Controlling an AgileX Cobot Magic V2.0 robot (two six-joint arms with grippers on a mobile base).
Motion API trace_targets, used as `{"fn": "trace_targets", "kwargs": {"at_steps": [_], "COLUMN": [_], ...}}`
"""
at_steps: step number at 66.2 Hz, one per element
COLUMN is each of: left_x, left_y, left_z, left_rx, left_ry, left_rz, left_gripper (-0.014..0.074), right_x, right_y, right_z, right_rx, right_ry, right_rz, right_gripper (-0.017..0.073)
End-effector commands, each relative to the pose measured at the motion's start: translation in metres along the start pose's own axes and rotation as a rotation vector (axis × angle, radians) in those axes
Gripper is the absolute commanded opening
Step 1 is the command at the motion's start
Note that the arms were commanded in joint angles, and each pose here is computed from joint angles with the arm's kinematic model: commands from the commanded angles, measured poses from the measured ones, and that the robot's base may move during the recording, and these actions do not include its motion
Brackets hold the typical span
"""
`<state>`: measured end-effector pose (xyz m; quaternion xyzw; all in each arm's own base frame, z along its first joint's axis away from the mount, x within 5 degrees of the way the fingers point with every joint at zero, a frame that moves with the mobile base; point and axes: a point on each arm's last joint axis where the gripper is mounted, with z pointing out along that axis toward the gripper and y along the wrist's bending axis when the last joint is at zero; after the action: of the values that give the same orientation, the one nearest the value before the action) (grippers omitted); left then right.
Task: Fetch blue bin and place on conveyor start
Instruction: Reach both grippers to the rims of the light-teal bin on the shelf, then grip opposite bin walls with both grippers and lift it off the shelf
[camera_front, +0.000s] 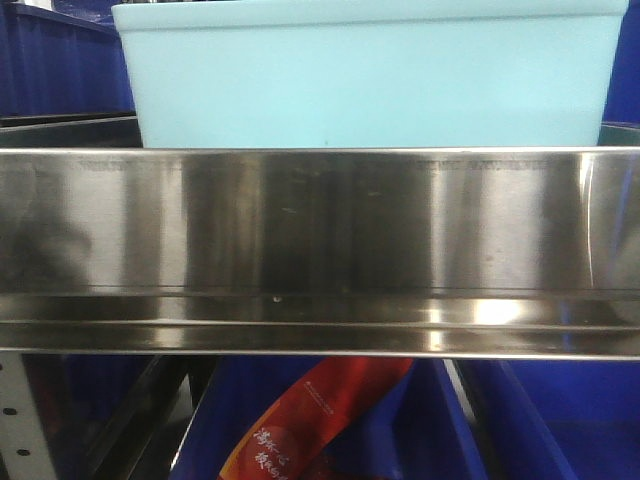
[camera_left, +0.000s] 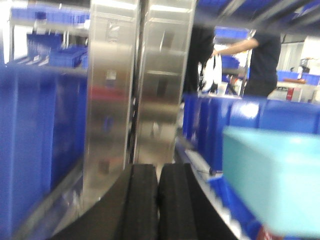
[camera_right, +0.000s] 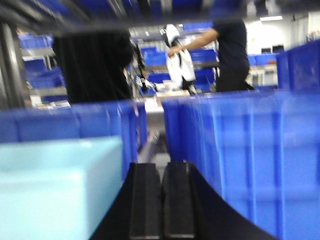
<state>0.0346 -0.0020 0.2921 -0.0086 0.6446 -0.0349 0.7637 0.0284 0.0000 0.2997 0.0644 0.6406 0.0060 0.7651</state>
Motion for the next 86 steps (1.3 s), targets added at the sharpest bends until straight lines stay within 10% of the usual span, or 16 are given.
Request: {"fn": "trace_targets", "kwargs": {"at_steps": [1,16,26,38,52,69,86], "left_x": [-0.029,-0.074,-0.082,-0.091,-0.097,-0.101,-0.095], "left_y": [-0.002,-0.005,-0.01,-0.041,-0.1,-0.157,-0.15], "left_z": [0.0,0.031,0.053,0.063,0.107,0.198,0.279], "left_rx": [0.002,0.008,0.061,0.425,0.659,0.583,0.346], "left_ry": [0.036,0.127,0.235,0.322,0.455,0.674,0.887], "left_rz": [0.037,0.025,0.023,0.147,0.048,0.004,0.011], "left_gripper": [0.018,0.0462,0.0504,0.0509,0.0508,0.0508,0.0508], "right_x": [-0.03,-0.063,-0.065,-0.086,-0.101,-0.111,-0.114], "right_y": [0.005,0.008,0.007,0.017,0.035,0.052,0.043], "right_z": [-0.004,0.019,0.039,0.059,0.094,0.16,0.222], "right_rx": [-0.015,-0.003,-0.005,-0.114,-0.258,-0.286,-0.033], "right_ry": [0.026,0.092,0.143,0.245,0.379,0.572,0.848], "right_rz": [-0.003,-0.032,-0.091,-0.149,-0.139,-0.11,-0.108], "right_gripper": [-0.0027,0.0569,0.057,0.057,0.057,0.057,0.057]}}
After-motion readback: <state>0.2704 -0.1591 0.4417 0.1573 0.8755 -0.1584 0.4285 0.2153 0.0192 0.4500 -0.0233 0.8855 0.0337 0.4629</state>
